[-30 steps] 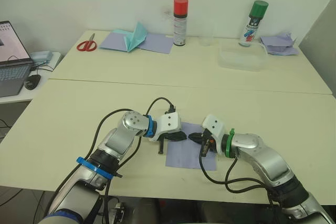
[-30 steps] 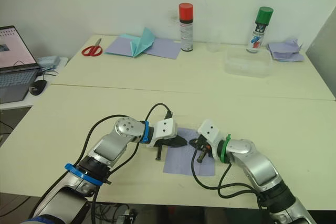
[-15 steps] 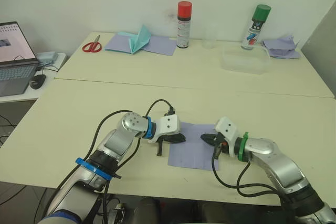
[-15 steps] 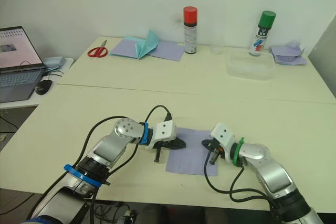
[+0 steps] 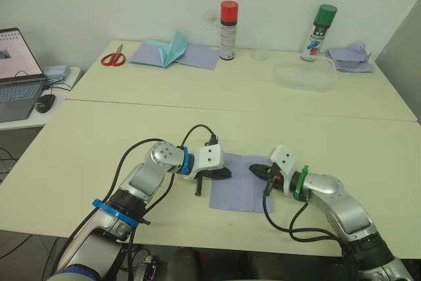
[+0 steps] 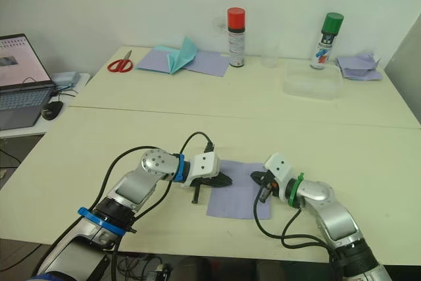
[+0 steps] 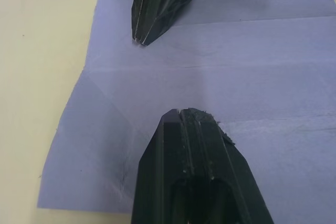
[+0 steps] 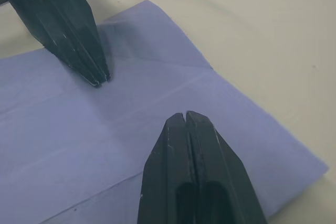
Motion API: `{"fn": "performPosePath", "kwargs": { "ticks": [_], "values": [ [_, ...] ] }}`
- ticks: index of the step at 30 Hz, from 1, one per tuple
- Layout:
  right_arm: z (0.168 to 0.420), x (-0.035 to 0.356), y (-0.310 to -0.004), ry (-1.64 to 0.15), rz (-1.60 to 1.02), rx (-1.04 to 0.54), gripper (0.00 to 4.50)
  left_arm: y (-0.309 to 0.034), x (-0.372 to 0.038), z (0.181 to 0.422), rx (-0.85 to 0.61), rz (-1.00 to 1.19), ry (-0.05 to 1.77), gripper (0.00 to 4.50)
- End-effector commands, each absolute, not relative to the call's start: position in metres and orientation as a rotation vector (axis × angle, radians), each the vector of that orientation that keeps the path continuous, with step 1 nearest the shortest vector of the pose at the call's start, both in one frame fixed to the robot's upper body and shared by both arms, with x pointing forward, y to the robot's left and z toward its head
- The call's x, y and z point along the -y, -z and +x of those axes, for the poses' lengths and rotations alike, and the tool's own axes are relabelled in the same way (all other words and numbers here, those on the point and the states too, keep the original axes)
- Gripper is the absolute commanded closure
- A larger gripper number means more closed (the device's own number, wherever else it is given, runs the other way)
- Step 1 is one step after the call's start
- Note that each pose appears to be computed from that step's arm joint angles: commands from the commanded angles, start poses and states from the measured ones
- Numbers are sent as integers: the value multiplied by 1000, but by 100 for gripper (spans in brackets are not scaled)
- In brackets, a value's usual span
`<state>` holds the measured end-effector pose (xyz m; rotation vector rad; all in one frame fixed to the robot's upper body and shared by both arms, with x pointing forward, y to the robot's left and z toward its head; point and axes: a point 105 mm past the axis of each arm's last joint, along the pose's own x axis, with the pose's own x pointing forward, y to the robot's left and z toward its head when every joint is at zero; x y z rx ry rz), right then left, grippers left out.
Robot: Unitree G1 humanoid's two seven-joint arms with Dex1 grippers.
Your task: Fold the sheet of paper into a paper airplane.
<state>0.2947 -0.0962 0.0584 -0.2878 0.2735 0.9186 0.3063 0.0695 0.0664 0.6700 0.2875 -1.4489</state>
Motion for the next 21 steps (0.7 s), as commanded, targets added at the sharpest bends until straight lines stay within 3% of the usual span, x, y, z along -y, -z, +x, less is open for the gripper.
{"fn": "performPosePath", "kwargs": {
  "ticks": [1, 8, 14, 17, 21],
  "values": [
    [297, 115, -43, -866, -376, -353, 447, -43, -76, 304, -391, 703, 1438, 450],
    [290, 135, -38, -830, -393, -401, 447, -41, -75, 305, -389, 711, 1441, 450],
    [291, 118, -86, -818, -66, -230, 447, -40, -72, 307, -380, 718, 1443, 450],
    [292, 126, -90, -774, -12, -237, 392, -41, -71, 308, -377, 717, 1443, 450],
    [295, 140, -89, -644, 81, -265, 252, -41, -70, 309, -374, 715, 1441, 450]
  ]
}}
